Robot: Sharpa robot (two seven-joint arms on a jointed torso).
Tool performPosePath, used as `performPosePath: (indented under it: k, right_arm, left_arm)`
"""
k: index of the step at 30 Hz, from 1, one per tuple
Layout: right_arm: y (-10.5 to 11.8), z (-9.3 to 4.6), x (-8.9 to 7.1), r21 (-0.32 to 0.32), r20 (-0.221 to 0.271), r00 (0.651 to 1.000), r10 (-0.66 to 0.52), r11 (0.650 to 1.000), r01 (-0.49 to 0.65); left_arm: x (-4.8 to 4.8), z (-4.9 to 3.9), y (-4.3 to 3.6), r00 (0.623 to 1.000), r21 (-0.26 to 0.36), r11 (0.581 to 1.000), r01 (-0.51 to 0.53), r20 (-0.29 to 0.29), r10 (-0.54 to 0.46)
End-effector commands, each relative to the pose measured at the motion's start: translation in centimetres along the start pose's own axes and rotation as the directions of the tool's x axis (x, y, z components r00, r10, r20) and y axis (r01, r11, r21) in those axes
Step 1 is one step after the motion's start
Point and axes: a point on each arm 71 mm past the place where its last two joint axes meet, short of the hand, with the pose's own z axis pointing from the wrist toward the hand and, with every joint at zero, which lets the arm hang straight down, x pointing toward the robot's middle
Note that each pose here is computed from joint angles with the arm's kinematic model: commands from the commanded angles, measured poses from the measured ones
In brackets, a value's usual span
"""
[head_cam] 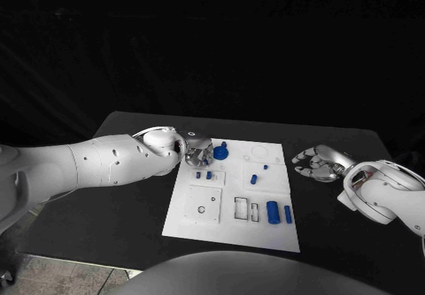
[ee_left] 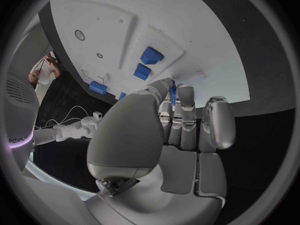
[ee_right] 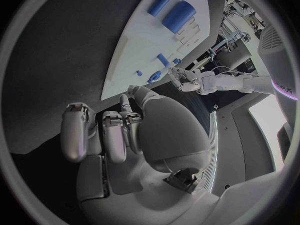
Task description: Assemble the parts on the task board
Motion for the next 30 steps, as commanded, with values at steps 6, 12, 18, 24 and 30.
performPosePath:
  k: [6,12,18,24,30]
  right_arm:
    - [-0.02,0.00,0.11,0.002,-0.012,1.000,-0.004,1.000,0.004]
    - [-0.04,0.01,0.10,0.002,-0.011,1.000,-0.004,1.000,0.004]
    - [-0.06,0.00,0.08,0.002,-0.009,1.000,-0.004,1.000,0.004]
    - [-0.13,-0.01,0.07,0.004,-0.007,1.000,-0.004,1.000,0.004]
    - [-0.09,0.04,0.12,0.003,-0.008,1.000,-0.003,1.000,0.003]
  left_arm:
    - [0.17,0.23,-0.21,1.000,-0.004,1.000,-0.003,0.003,0.003]
    - [0.37,0.33,-0.39,1.000,0.001,1.000,-0.002,0.008,0.002]
    - [0.81,0.37,-0.51,1.000,0.002,1.000,0.000,-0.013,0.000]
    - [1.04,0.31,-0.54,1.000,0.003,1.000,0.000,-0.023,0.000]
    - [1.16,0.30,-0.56,1.000,0.002,1.000,0.001,-0.030,-0.001]
